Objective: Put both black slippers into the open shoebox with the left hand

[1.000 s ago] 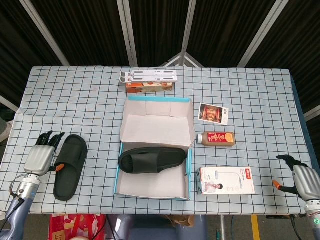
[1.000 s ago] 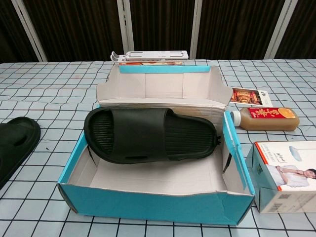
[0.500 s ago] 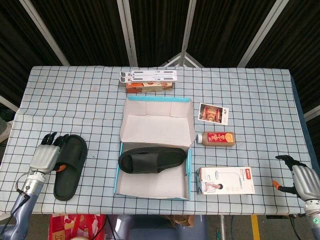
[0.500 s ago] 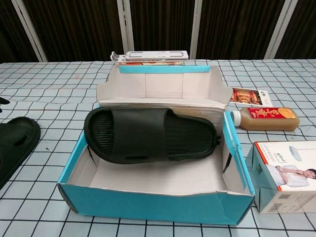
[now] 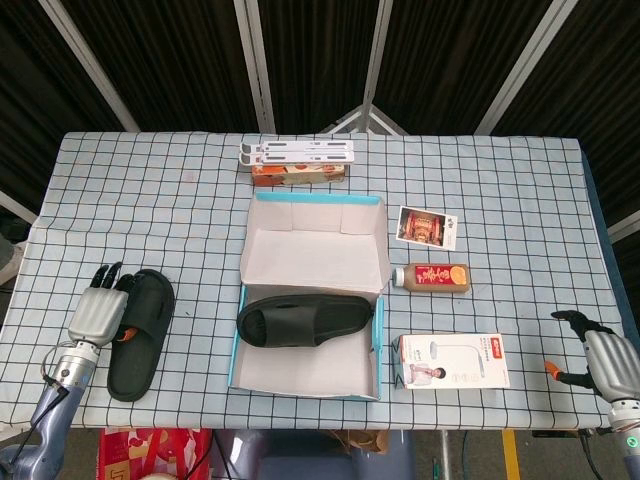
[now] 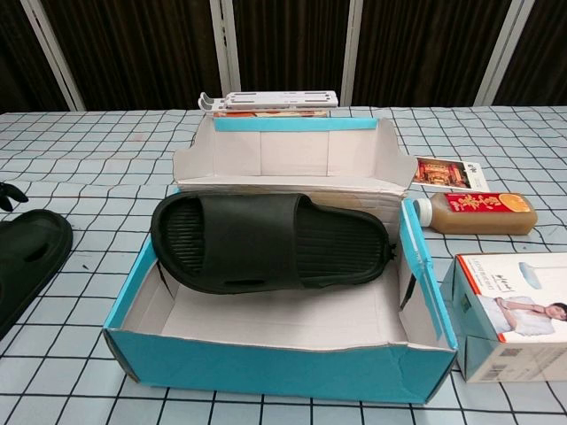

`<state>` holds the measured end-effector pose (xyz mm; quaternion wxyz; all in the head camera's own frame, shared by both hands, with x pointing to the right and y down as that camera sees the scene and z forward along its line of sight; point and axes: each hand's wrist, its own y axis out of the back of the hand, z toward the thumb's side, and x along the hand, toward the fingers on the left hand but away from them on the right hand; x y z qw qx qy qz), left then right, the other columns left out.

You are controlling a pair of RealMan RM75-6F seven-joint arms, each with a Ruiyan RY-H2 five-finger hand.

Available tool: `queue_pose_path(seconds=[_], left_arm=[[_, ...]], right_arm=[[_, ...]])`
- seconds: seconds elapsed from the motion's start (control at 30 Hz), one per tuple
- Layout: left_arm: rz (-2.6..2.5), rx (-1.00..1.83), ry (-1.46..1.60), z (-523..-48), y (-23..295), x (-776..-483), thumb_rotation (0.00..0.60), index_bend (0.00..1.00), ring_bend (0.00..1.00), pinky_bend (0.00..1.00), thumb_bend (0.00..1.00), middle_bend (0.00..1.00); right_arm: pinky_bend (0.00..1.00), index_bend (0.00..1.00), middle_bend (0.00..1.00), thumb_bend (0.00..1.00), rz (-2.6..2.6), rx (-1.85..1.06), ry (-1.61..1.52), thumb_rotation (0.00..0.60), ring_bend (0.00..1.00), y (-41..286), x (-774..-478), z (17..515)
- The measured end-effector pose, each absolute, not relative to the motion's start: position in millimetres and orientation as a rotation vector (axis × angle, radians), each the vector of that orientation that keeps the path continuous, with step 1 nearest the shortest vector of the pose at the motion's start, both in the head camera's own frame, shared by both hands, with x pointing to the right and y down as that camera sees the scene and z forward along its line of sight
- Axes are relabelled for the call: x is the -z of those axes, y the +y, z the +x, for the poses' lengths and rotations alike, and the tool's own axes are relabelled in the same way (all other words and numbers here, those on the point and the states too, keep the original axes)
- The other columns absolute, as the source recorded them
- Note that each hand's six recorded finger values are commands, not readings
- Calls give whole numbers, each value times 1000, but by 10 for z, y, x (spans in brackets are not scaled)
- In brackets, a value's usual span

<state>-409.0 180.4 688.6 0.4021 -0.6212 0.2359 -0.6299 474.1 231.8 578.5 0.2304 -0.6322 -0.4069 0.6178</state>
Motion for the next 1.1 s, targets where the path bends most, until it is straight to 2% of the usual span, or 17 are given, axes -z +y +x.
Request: queue_pose_path(seconds=[0.3,0.8,0.9,1.1], left_arm=[[-1563,1606,569,-4059,1816,-6955,600,151,32,77,140,216],[-1551,1599,543,-3997,1824,-6992,600,318,33,77,195,304],[-1542,1598,539,-3995,1822,-6992,600,348,32,77,235,312],[-1526,1596,535,-4001,1822,-6993,600,387,33,77,386,324]], right_arm=[[323,271,252,234,-1737,-1705,-1118,600,303,2319,-5794,4747],[323,270,252,233,-1739,-1707,-1117,600,303,2316,-5800,4745],[323,270,252,234,-1738,-1707,-1119,600,304,2314,-5797,4750],[323,270,253,233,-1738,-1706,-1119,600,310,2317,-5792,4751]])
